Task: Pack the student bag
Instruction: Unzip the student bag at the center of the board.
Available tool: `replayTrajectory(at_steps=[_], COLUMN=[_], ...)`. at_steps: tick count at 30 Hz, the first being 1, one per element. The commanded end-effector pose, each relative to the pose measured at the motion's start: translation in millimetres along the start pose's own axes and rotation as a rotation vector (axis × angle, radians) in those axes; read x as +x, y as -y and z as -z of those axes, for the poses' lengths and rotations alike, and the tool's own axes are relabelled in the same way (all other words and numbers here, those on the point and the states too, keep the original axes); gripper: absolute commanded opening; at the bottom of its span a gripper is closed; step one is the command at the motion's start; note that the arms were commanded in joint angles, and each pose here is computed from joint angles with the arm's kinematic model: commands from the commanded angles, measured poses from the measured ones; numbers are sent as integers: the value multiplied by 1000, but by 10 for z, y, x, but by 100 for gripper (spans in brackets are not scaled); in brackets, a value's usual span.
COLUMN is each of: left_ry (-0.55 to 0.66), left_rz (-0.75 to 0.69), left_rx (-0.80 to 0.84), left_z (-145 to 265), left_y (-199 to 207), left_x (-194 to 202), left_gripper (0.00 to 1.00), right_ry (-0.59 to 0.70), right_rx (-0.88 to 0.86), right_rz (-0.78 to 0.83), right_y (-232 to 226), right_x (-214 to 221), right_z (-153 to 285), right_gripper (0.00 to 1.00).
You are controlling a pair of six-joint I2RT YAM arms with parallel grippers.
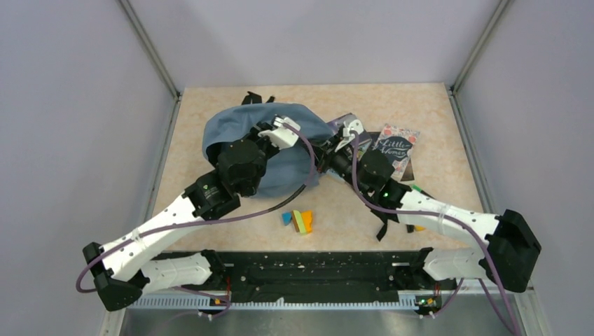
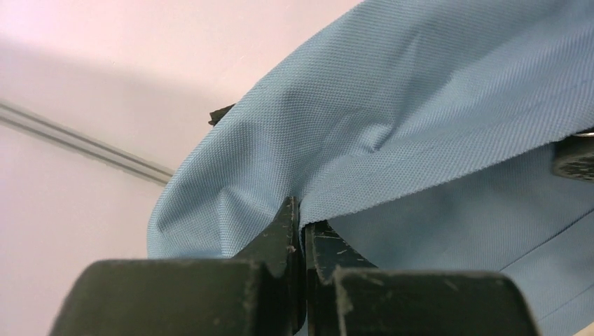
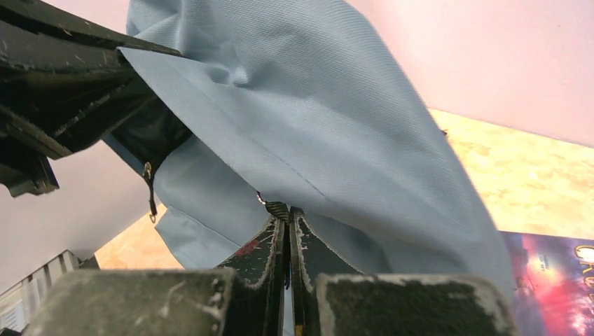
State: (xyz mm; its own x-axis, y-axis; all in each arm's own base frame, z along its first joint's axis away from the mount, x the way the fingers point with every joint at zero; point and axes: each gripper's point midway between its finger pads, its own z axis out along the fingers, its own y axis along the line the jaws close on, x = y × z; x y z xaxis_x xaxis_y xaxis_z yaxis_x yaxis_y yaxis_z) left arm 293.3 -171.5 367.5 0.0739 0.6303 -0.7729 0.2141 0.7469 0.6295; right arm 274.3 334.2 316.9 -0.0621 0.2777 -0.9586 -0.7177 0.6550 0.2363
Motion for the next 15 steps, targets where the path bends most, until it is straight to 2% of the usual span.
replayTrajectory(at_steps=[1,15], left_ry=[47,95], left_rz=[175,404], left_rx=[-132,-179], left_z=[130,313], left_y=[-485,-928], left_x=[-121,-240], left_gripper=[0,0], right_ry=[36,-34], right_rx=[78,201], right_rz=[24,-22], right_y=[172,654], right_x=[-138,90], right_z=[108,159], right_gripper=[0,0])
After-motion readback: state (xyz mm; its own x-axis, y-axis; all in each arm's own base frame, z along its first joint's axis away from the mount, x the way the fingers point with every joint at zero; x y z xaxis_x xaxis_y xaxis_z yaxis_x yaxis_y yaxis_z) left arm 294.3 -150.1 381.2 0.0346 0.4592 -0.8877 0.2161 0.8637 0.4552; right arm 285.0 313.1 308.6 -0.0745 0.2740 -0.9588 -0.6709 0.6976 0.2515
